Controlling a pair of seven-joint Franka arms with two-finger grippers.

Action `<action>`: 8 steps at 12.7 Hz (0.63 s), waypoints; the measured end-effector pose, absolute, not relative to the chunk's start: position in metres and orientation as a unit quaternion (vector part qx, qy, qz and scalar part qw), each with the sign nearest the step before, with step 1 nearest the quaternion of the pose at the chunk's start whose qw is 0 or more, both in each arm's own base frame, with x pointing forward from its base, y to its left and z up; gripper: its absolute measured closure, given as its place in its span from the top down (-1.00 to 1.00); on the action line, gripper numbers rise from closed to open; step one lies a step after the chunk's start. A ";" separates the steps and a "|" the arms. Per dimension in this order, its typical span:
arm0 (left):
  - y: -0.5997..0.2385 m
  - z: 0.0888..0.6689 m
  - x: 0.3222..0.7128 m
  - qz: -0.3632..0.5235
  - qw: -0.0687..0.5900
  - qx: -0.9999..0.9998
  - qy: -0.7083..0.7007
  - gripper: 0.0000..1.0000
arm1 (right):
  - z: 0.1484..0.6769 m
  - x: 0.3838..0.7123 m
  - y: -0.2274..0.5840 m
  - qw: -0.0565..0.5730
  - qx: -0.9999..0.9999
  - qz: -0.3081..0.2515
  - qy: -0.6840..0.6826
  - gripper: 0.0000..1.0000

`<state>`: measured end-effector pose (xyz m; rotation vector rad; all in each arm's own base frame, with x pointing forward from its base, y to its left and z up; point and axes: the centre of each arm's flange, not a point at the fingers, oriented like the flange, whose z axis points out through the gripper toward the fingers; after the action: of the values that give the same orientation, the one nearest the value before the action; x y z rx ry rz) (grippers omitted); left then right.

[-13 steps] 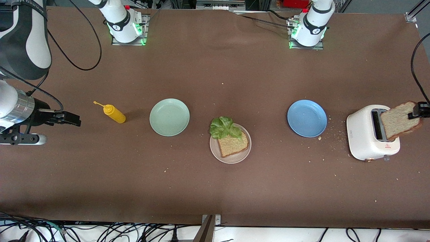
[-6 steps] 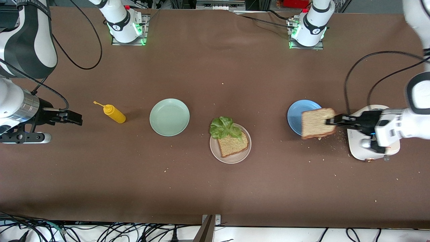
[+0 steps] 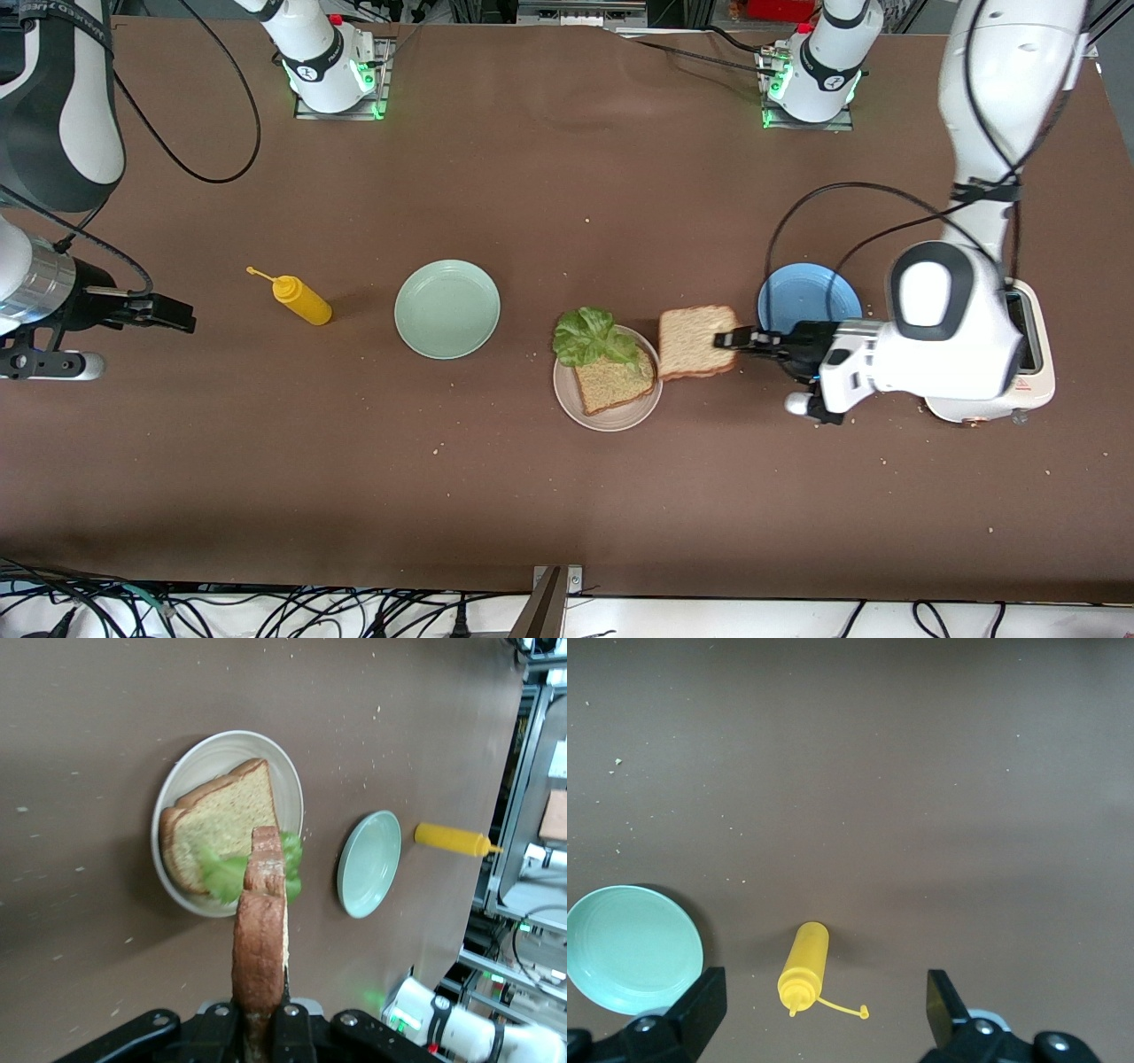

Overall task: Make sandwich in beige plate with both arms
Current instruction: 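Pull the bread slice up out of the toaster with the left gripper, then lay the bread slice on the lettuce with the left gripper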

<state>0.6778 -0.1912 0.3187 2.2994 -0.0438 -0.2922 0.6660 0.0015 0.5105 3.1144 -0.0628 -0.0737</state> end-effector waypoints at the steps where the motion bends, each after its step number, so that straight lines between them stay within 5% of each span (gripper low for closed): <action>1: -0.213 0.313 0.678 -0.111 0.397 0.911 0.002 -0.84 | 0.511 0.666 -0.001 0.013 0.999 -0.023 -0.023 1.00; 8: -0.288 0.276 0.669 -0.082 0.408 0.908 0.045 -0.84 | 0.517 0.667 -0.006 0.014 0.999 -0.013 -0.044 1.00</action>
<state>0.6689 -0.2883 0.2760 2.2899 0.1147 -0.2067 0.6667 -0.0063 0.5174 3.1104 -0.1357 -0.0413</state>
